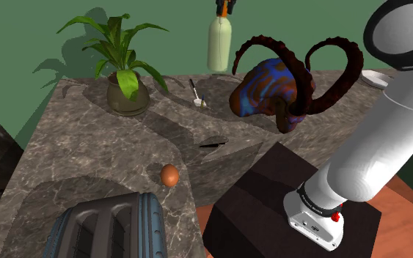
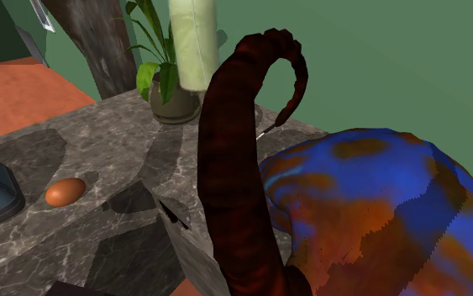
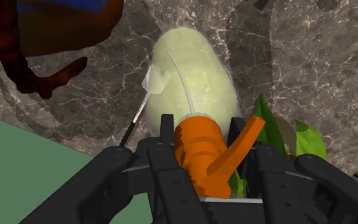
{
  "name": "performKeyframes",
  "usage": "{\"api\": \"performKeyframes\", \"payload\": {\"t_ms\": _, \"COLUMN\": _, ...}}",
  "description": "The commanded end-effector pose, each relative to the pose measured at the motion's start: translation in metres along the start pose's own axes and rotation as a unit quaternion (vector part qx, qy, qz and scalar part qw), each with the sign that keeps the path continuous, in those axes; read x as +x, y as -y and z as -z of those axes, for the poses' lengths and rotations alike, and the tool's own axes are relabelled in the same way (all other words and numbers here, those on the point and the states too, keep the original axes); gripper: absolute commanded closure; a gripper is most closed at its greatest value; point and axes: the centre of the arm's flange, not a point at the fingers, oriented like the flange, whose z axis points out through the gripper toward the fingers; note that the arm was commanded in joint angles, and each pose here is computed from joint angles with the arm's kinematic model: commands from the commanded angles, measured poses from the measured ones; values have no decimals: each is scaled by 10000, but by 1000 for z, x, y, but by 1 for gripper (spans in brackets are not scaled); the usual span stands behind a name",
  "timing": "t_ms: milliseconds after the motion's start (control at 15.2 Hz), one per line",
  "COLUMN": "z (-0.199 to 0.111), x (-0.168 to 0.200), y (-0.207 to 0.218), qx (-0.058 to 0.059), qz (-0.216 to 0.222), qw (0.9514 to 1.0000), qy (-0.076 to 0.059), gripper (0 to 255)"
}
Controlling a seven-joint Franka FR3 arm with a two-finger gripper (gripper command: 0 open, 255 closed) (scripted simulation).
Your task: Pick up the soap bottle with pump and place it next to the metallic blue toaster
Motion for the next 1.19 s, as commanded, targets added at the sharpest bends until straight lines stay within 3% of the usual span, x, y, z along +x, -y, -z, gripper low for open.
{"api": "performKeyframes", "payload": {"t_ms": 0, "z": 11, "x": 0, "y": -1, "qx": 0, "qz": 0, "qw": 10000, "qy": 0, "gripper": 255}}
{"api": "performKeyframes", "payload": {"t_ms": 1122, "z": 22, "x": -166, "y": 129, "qx": 0, "qz": 0, "qw": 10000, "qy": 0, "gripper": 255}}
